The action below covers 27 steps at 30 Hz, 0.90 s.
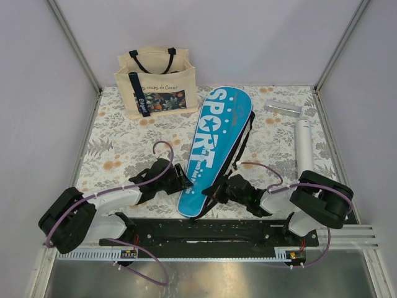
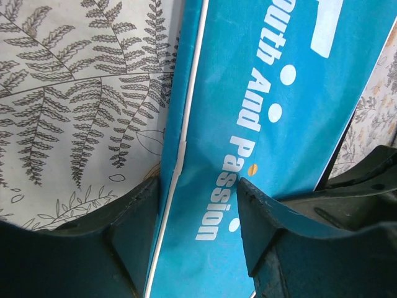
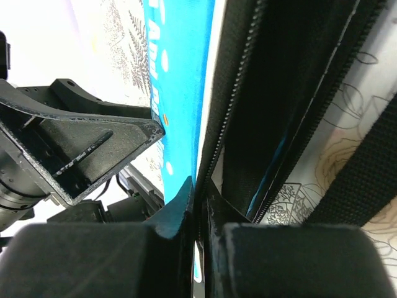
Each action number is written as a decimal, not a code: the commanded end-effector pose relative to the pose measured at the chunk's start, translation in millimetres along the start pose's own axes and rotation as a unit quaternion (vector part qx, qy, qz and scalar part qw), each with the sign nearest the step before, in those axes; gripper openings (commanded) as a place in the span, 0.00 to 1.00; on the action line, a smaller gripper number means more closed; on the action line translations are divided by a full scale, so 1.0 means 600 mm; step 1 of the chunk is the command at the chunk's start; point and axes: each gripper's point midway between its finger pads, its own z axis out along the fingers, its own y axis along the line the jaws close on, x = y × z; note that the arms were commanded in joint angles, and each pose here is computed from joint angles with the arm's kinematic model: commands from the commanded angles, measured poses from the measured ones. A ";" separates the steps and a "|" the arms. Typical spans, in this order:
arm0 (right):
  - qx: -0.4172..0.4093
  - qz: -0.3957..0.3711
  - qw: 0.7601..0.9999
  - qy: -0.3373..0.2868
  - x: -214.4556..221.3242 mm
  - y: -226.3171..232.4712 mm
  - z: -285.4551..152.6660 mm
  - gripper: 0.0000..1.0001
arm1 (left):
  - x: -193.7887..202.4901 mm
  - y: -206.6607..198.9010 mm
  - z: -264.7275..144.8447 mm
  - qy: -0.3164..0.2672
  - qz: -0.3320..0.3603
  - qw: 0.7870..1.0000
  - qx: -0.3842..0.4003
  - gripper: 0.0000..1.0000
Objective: Pack up the badminton gear
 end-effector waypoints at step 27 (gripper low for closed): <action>0.061 -0.053 0.974 -0.210 -0.299 0.029 -0.104 0.73 | -0.027 -0.184 -0.058 -0.023 0.167 0.974 0.154 0.57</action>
